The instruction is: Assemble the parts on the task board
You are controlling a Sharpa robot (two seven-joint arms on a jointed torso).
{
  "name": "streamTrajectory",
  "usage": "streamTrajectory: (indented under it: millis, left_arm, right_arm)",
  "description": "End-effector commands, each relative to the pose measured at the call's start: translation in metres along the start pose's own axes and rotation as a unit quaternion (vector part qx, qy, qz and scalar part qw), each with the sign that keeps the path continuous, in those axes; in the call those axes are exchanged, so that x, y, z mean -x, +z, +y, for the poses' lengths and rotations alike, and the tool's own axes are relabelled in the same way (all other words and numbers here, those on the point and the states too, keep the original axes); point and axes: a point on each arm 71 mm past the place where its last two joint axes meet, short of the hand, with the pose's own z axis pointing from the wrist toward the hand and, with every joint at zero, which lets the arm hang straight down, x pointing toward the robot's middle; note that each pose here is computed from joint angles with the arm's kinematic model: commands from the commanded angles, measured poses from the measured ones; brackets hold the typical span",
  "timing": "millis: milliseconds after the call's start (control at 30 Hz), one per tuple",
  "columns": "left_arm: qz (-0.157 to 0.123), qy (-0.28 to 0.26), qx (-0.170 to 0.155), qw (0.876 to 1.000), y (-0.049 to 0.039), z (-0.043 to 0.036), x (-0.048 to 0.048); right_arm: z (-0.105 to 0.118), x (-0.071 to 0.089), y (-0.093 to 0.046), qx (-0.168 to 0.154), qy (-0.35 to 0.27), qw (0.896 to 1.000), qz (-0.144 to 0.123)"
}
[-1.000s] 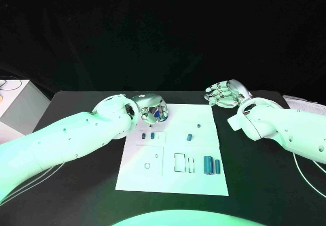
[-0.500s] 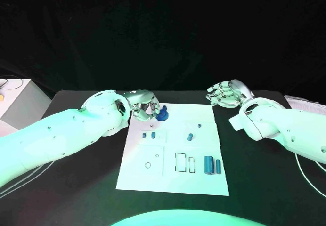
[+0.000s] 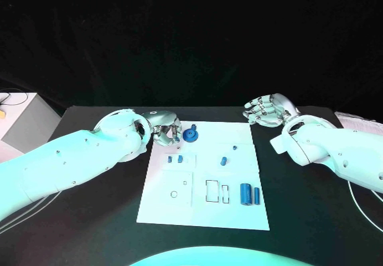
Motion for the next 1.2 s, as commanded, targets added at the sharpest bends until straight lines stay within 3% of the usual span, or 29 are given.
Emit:
streamTrajectory:
  millis: [33, 433, 1200]
  left_arm:
    - [0.009, 0.009, 0.007, 1.000, 0.0017, 0.0007, -0.0031]
    - [0.020, 0.006, 0.009, 1.000, 0.0047, 0.0021, -0.0176]
    - [0.035, 0.003, 0.010, 0.999, 0.0045, 0.0024, -0.0252]
  right_arm:
    - [0.001, -0.001, 0.000, 0.007, -0.001, 1.000, 0.004]
    - [0.001, -0.001, 0.000, 0.007, -0.001, 1.000, 0.005]
    - [0.001, -0.001, 0.000, 0.007, -0.001, 1.000, 0.005]
